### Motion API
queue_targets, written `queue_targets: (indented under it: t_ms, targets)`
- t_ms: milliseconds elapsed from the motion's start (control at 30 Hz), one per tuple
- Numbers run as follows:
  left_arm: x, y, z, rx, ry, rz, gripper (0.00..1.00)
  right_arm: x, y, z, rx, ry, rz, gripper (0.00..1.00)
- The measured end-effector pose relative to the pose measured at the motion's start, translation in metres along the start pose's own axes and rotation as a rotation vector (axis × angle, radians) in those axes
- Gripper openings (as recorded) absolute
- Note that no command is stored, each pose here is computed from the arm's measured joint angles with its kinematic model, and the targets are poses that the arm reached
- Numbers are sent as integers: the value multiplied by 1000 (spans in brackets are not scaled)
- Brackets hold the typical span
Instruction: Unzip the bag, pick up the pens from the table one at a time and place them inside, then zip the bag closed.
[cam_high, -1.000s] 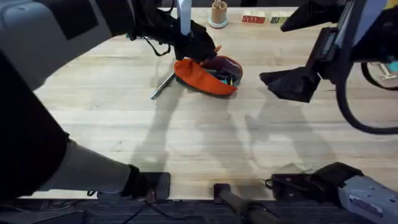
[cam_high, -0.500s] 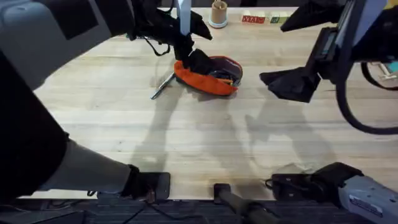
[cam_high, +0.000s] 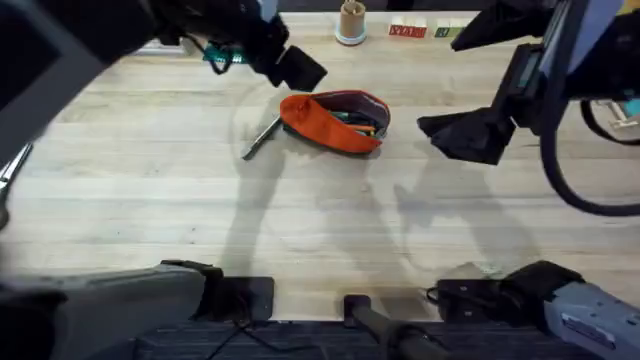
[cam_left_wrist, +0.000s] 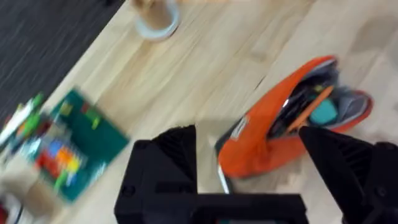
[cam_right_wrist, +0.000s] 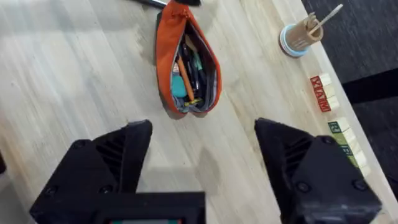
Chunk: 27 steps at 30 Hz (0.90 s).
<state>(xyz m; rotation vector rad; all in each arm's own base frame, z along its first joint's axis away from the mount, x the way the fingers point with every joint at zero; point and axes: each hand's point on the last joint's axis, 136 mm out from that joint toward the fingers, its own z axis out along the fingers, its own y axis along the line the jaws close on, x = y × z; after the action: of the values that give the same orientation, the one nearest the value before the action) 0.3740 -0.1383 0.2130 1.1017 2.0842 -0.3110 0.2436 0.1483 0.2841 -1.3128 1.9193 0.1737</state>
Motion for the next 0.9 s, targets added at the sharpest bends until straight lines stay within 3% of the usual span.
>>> queue_targets:
  t_ms: [200, 500, 767, 900]
  targets:
    - [35, 2, -25, -107, 182, -68, 993, 0, 0, 0, 0, 0, 0, 997]
    - [82, -8, -41, -122, 387, -217, 994, 0, 0, 0, 0, 0, 0, 997]
    - [110, 20, -45, -185, 352, -416, 998, 0, 0, 0, 0, 0, 0, 997]
    - [128, 20, -28, -185, 333, -438, 995, 0, 0, 0, 0, 0, 0, 997]
